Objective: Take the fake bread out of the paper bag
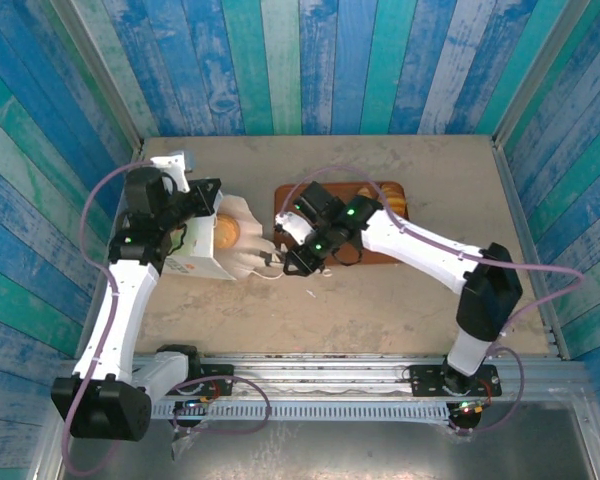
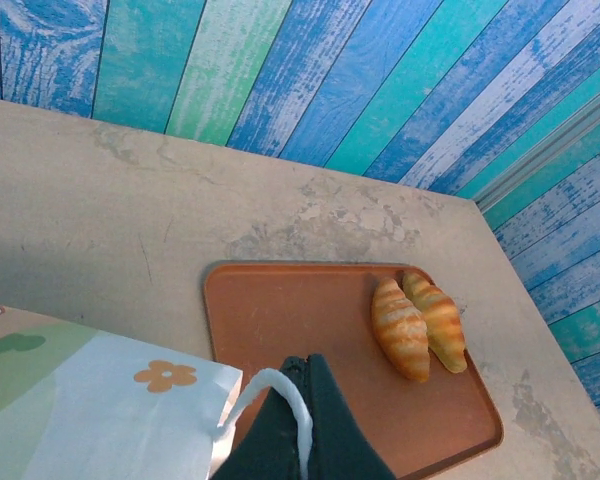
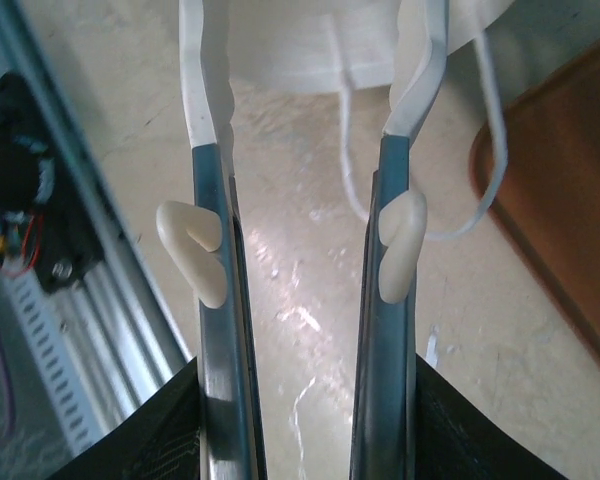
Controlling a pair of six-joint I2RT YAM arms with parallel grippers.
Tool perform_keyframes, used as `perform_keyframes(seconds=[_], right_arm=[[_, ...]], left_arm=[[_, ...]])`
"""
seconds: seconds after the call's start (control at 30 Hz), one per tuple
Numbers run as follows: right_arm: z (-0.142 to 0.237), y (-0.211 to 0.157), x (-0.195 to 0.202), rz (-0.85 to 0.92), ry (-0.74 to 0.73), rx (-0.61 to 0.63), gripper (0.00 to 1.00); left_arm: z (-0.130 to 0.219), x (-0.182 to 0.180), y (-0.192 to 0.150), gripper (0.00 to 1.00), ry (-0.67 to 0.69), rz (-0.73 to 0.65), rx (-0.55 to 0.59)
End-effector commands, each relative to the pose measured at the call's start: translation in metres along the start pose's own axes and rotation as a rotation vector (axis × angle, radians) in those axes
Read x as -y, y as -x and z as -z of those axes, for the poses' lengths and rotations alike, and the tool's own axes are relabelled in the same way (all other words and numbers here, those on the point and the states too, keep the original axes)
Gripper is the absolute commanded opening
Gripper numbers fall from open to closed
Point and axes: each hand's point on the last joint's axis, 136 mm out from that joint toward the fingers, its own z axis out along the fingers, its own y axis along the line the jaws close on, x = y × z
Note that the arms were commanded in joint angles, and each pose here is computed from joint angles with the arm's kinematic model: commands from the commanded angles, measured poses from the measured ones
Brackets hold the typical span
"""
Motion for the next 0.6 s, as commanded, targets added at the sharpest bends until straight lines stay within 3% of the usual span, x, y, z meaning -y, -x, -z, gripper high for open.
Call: perform_keyframes(seconds=[0.0, 0.27, 0.57], right_arm=[[-0.002, 0.045, 0.001, -0.079, -0.004, 0.136, 0.47], [-0.038, 0.057, 0.016, -0.230, -0.029, 0.115, 0.47], [-0.065, 0.068, 0.006, -0.233, 0.044, 0.083, 0.48]], left_arm=[[0.006, 0.008, 0.006, 0.00, -0.028, -0.014, 0.036], [0.002, 0.011, 0.006, 0.00, -0.056, -0.005, 0.024], [-0.001, 0.014, -0.007, 0.00, -0.084, -0.021, -0.046]])
